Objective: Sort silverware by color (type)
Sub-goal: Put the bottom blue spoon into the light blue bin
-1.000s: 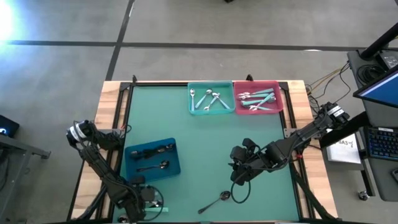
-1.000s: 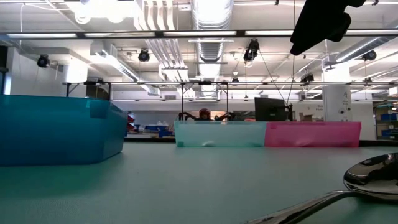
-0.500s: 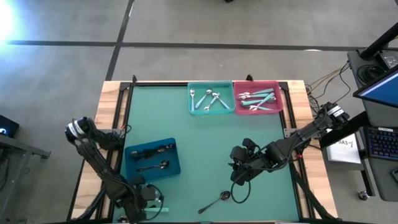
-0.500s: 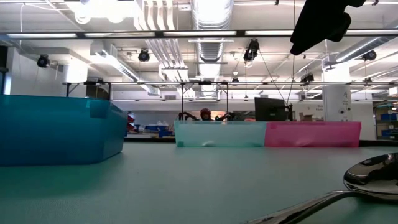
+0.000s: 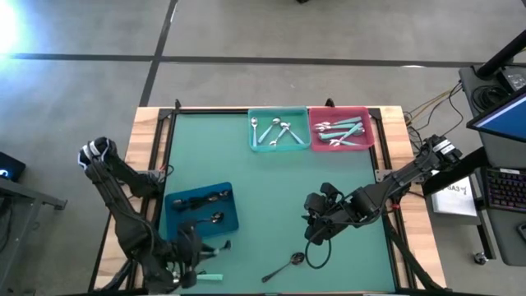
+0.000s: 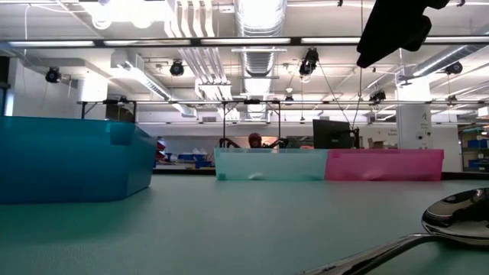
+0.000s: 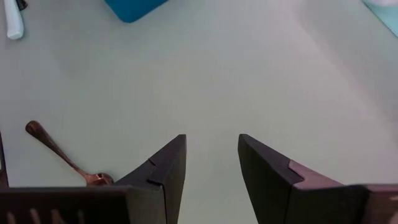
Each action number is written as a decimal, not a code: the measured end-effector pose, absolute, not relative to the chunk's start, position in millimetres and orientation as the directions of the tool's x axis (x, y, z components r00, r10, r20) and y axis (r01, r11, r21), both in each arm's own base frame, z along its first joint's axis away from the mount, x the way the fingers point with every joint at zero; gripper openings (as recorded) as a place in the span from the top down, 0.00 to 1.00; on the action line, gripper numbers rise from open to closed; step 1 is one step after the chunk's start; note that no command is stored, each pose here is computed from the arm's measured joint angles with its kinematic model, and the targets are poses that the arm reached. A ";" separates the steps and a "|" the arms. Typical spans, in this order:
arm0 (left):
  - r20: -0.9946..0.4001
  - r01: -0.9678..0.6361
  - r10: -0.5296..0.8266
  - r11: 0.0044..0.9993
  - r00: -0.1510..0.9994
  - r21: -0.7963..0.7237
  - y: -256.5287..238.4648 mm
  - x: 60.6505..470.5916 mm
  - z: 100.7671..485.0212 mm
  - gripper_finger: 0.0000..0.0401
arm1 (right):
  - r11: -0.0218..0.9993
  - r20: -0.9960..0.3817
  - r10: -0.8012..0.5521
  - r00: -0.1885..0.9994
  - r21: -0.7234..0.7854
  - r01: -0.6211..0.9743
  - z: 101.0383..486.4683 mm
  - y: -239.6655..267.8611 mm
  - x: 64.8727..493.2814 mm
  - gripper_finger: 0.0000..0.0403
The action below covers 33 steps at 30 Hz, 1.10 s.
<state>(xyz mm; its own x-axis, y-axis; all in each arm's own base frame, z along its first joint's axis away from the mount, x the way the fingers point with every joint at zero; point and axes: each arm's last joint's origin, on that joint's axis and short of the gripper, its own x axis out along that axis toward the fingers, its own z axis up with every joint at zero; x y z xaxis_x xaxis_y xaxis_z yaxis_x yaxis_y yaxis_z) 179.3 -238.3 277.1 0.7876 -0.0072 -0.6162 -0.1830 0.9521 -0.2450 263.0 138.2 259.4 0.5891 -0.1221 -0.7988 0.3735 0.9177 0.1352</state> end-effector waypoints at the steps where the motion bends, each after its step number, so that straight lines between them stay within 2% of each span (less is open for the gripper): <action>1: -0.596 -0.192 0.012 0.951 0.803 -0.241 -236.4 179.0 276.0 0.95 | 0.919 -0.798 -0.123 0.591 0.132 0.370 259.4 138.2 263.1 0.66; 5: -0.502 -0.216 0.085 0.954 0.861 -0.208 -230.3 182.8 275.0 0.95 | 0.948 -0.742 -0.168 0.649 0.058 0.312 262.8 135.7 270.5 0.66; 8: -0.465 -0.256 0.160 0.955 0.871 -0.152 -219.5 192.3 272.6 0.95 | 0.935 -0.700 -0.205 0.684 0.067 0.349 265.4 133.0 275.7 0.66; 15: -0.507 -0.369 0.297 0.929 0.809 -0.045 -172.3 233.4 265.5 0.96 | 0.922 -0.649 -0.235 0.724 0.088 0.378 269.3 117.3 291.0 0.66; 19: -0.544 -0.352 0.294 0.936 0.786 -0.003 -140.3 260.0 267.1 0.96 | 0.924 -0.663 -0.291 0.690 -0.007 0.383 268.4 95.8 296.1 0.66; 25: -0.585 -0.266 0.224 0.964 0.780 0.015 -95.5 279.4 269.8 0.95 | 0.831 -0.712 -0.412 0.569 -0.038 0.555 254.0 38.8 300.5 0.66; 27: -0.570 -0.242 0.195 0.970 0.798 -0.006 -85.4 279.6 268.4 0.95 | 0.820 -0.724 -0.388 0.571 0.012 0.573 243.8 22.1 302.7 0.66; 29: -0.526 -0.213 0.168 0.977 0.833 -0.026 -77.8 276.7 266.3 0.95 | 0.827 -0.703 -0.320 0.635 0.120 0.550 233.9 9.3 307.6 0.66; 33: -0.384 -0.201 0.164 0.978 0.909 -0.058 -62.8 263.2 258.8 0.95 | 0.855 -0.501 -0.171 0.848 0.352 0.380 221.8 -2.0 316.8 0.66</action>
